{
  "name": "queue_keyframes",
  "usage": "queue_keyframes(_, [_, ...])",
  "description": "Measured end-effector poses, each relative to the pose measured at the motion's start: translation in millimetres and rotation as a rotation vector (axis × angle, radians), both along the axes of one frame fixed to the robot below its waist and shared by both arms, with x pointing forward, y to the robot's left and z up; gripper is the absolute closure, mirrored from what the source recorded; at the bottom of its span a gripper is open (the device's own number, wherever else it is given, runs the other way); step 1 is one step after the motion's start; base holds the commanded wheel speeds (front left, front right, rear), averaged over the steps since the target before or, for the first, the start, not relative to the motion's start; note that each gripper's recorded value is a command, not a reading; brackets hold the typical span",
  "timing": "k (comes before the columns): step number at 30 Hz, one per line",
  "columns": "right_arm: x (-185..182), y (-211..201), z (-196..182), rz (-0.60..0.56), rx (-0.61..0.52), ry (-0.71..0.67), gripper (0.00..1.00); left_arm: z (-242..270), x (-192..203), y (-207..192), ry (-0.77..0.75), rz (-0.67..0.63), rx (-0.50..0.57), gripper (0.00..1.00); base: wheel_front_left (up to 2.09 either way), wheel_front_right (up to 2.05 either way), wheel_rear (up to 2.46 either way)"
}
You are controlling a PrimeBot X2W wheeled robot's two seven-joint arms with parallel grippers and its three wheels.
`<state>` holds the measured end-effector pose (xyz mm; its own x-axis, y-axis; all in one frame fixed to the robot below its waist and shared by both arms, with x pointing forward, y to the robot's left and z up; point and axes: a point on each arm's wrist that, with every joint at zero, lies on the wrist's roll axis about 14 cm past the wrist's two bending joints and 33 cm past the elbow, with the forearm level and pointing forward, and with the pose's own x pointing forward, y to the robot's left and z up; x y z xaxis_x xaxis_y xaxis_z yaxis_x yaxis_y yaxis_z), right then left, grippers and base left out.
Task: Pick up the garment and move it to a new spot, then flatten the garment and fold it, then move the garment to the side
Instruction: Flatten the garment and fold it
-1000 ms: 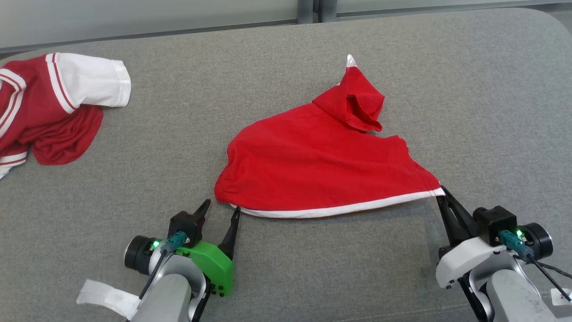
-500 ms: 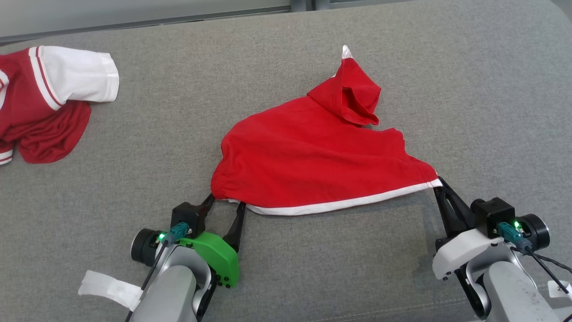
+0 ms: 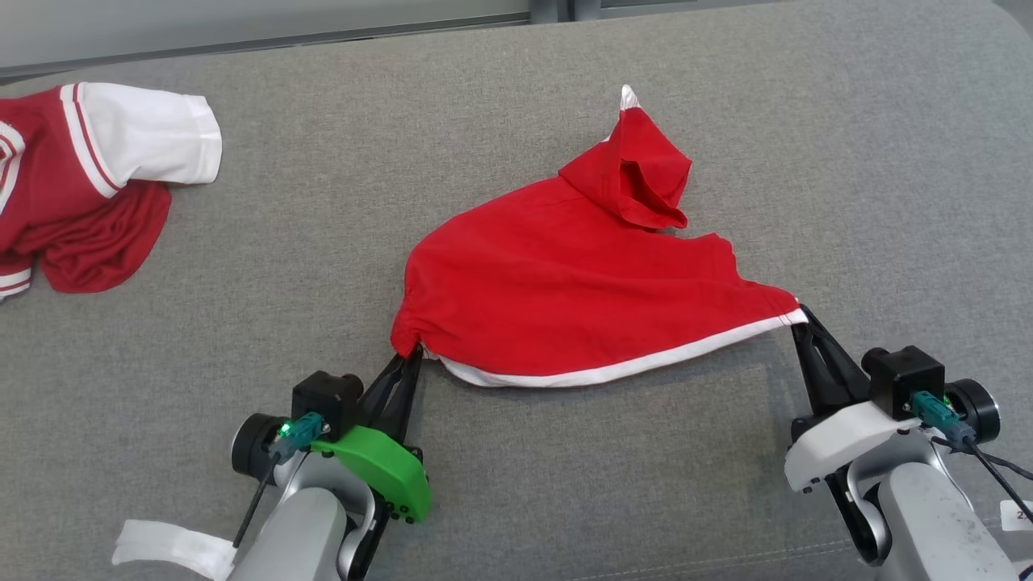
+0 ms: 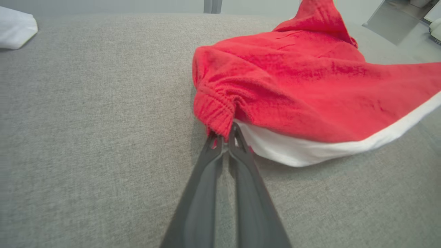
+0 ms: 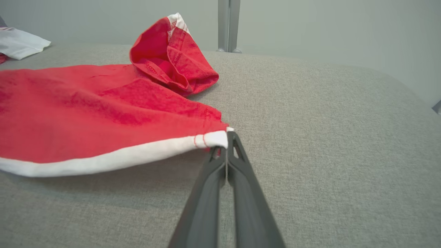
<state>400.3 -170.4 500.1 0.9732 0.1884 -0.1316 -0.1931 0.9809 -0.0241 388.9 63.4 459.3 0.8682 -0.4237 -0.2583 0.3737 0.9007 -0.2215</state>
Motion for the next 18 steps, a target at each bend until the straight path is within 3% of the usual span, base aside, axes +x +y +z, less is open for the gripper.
queue_keyframes(11, [7,5,39,-0.002,0.061,-0.113,1.0,62,14,17,-0.177,0.073,-0.094,1.0,0.0,0.0,0.0])
queue_keyframes(18, [7,6,105,0.014,0.096,-0.3,1.0,135,18,21,-0.374,0.082,-0.183,1.0,0.0,0.0,0.0])
